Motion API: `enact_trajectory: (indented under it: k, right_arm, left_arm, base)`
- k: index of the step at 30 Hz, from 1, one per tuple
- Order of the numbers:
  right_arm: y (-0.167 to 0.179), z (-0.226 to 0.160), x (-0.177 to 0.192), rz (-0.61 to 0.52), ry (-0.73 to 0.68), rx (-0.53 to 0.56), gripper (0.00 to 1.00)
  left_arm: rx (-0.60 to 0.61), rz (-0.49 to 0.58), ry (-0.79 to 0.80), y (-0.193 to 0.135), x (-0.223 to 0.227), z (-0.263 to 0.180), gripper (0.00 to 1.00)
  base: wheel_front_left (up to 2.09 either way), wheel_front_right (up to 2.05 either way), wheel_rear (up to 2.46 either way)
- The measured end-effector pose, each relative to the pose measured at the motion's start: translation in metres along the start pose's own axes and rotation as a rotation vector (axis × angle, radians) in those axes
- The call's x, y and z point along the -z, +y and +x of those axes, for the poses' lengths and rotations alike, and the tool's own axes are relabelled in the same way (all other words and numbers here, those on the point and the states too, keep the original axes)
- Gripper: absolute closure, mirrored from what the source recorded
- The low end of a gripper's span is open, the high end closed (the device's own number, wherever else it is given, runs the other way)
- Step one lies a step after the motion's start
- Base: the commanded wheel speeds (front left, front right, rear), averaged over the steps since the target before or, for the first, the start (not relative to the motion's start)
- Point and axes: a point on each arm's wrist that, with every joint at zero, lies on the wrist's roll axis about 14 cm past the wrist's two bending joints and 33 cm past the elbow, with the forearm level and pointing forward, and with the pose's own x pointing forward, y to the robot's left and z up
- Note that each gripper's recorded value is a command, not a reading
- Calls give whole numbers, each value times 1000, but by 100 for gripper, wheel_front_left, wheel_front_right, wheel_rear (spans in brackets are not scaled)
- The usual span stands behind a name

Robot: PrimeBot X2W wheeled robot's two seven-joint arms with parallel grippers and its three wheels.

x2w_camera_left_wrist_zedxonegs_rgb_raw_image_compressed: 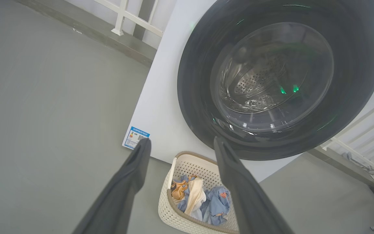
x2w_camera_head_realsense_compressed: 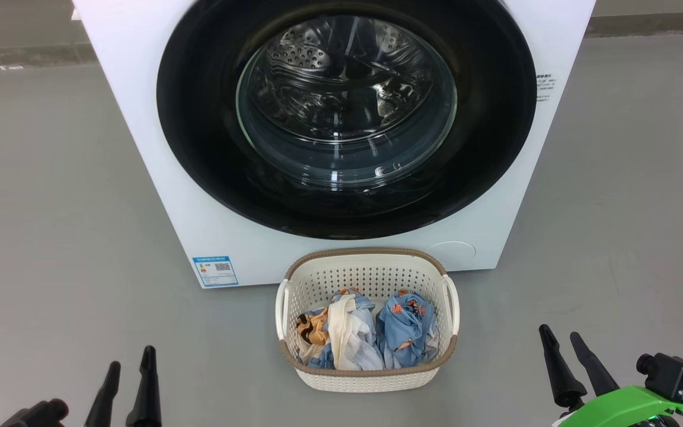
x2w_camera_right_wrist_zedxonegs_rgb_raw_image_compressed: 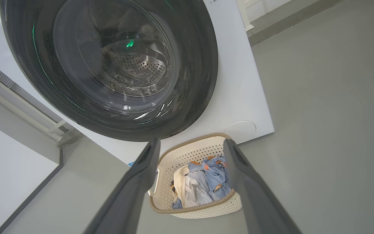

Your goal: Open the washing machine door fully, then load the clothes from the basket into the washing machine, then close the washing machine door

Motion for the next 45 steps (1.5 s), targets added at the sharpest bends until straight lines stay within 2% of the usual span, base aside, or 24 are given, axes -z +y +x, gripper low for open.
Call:
enact_trajectory:
  k: [38,45]
  right_arm:
    - [5,0,-10,-418,-58,-66,0]
    - [6,0,-11,-439,-60,-71,0]
  left_arm:
    - [94,424,-42,-11,-4,1,0]
    - [97,435,-26,-10,0,1,0]
  base:
    - [0,0,0]
    - [0,0,0]
